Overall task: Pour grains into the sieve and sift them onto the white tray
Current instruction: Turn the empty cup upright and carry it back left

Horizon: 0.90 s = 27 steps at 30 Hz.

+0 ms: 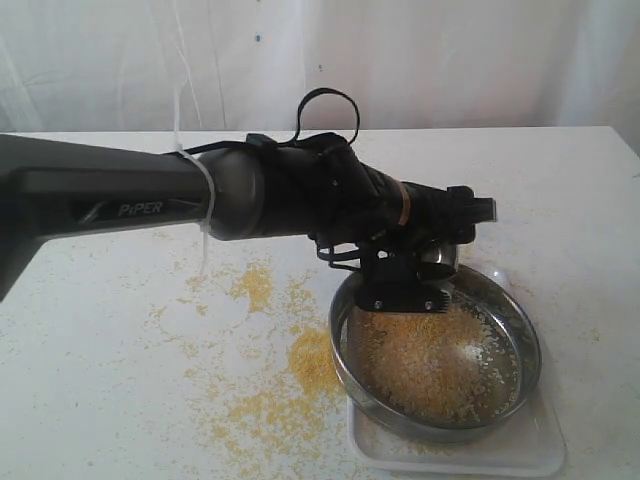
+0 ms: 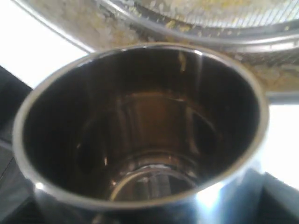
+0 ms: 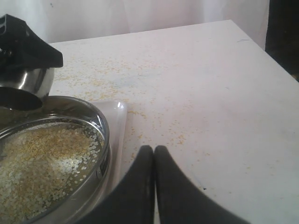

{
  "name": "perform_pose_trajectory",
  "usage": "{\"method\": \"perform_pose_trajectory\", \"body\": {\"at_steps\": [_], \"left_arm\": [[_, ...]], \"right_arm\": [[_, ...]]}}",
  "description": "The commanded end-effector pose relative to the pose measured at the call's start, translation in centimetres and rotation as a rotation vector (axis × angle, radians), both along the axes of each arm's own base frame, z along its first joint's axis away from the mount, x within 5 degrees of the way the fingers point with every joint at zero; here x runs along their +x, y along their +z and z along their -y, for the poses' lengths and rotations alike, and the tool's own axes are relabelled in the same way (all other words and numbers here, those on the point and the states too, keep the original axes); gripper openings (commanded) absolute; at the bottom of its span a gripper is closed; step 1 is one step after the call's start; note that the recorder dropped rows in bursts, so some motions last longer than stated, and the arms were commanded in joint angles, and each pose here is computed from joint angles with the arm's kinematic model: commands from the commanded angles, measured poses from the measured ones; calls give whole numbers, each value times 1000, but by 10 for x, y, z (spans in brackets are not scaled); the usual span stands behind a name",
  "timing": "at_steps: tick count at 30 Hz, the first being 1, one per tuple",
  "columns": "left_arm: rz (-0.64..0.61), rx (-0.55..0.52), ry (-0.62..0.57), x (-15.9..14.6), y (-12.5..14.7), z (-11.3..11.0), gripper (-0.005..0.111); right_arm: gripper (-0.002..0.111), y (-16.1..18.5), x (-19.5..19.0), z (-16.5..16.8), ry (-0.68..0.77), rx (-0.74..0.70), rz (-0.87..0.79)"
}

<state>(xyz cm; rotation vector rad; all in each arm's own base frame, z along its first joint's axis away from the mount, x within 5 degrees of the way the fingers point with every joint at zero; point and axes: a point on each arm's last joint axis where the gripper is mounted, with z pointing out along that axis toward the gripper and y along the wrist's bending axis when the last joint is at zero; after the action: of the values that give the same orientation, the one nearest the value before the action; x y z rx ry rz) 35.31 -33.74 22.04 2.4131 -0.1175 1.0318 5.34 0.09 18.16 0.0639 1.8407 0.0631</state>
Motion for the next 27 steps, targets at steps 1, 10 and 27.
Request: {"method": "perform_pose_trajectory", "body": {"at_steps": [1,10,27], "left_arm": [[-30,-166,25,-5,15,11,0],[-262,-435,177,-18,13,9,0],[-1036,-1201,773,-53,69,-44,0]], "right_arm": [[0,0,0,0,1,-4,8],[0,0,0,0,1,-4,8],[0,0,0,0,1,-4,8]]}}
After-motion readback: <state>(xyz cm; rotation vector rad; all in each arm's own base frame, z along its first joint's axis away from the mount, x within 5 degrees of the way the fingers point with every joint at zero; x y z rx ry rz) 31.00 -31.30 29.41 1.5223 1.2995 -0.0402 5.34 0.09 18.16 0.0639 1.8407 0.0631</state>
